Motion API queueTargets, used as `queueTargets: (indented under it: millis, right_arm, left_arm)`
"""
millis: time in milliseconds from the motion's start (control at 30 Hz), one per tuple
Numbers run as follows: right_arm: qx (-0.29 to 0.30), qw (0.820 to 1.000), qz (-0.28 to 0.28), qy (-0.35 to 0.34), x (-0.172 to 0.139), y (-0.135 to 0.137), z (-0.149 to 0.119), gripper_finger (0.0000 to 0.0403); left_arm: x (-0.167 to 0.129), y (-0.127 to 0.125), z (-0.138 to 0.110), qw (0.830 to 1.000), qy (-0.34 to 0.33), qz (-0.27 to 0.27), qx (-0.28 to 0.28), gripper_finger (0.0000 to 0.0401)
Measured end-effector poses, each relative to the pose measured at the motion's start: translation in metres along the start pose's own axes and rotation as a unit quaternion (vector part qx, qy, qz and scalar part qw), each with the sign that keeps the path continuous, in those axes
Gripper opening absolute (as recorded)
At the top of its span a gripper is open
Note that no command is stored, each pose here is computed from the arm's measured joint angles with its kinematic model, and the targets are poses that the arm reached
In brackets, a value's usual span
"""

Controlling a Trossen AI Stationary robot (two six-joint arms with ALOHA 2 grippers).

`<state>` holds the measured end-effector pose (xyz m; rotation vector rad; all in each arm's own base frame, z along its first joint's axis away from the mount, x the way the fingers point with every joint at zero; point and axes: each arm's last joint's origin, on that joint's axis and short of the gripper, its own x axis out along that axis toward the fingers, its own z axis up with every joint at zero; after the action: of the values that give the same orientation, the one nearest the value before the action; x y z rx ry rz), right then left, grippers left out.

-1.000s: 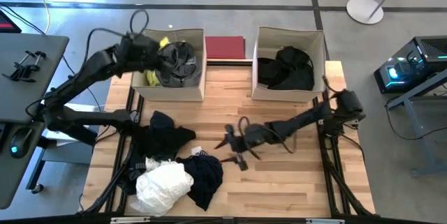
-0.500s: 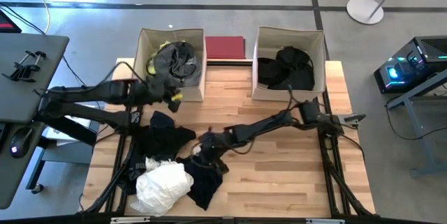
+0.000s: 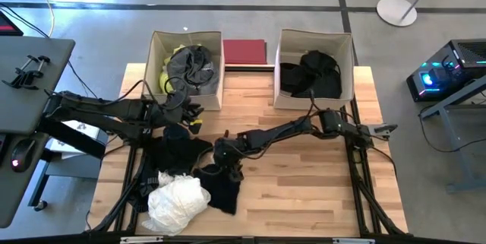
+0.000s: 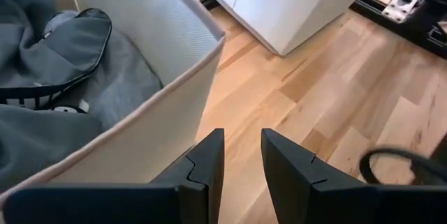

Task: Sort clothes
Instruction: Put the black boxers into the right brown laundry organizer

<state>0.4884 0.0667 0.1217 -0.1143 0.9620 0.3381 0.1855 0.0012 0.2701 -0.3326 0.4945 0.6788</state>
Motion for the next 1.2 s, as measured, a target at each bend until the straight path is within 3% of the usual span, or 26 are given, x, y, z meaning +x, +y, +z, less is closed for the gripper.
queueTargets:
  millis: [133,267,400,533,633,733,867,1100,1200]
  right_arm:
    - [-0.006,0.997,-0.066,0.033,-0.024,0.012,-0.003,0.0022]
    - [-0.041,0.988,-0.149,0.026,-0.068,0.038,-0.009,0.0015]
    - [-0.031,0.977,-0.212,-0.003,-0.121,0.055,-0.042,0.0007]
    - [0.029,0.970,-0.224,-0.086,-0.179,0.065,-0.079,0.0009]
    - [0.064,0.951,-0.254,-0.164,-0.220,0.075,-0.100,0.0005]
    - [0.079,0.919,-0.307,-0.234,-0.259,0.085,-0.115,0.0005]
    - [0.135,0.851,-0.399,-0.314,-0.312,0.090,-0.129,0.0007]
    - [0.157,0.739,-0.566,-0.330,-0.394,0.080,-0.139,0.0008]
    - [0.148,0.701,-0.608,-0.343,-0.430,0.071,-0.131,0.0009]
  left_arm:
    - [-0.006,-0.003,-0.001,1.000,-0.021,0.007,0.007,0.0085]
    - [-0.016,-0.004,0.003,0.998,-0.056,0.024,0.009,0.0085]
    - [-0.026,-0.008,0.008,0.996,-0.091,0.016,0.022,0.0085]
    - [-0.032,-0.019,0.011,0.991,-0.129,-0.003,0.044,0.0085]
    - [-0.032,-0.031,0.013,0.985,-0.159,-0.018,0.063,0.0085]
    - [-0.028,-0.047,0.014,0.979,-0.182,-0.035,0.080,0.0085]
    - [-0.013,-0.072,0.009,0.973,-0.196,-0.048,0.110,0.0085]
    - [0.024,-0.109,-0.012,0.969,-0.196,-0.084,0.128,0.0085]
    - [0.038,-0.118,-0.023,0.969,-0.191,-0.084,0.132,0.0085]
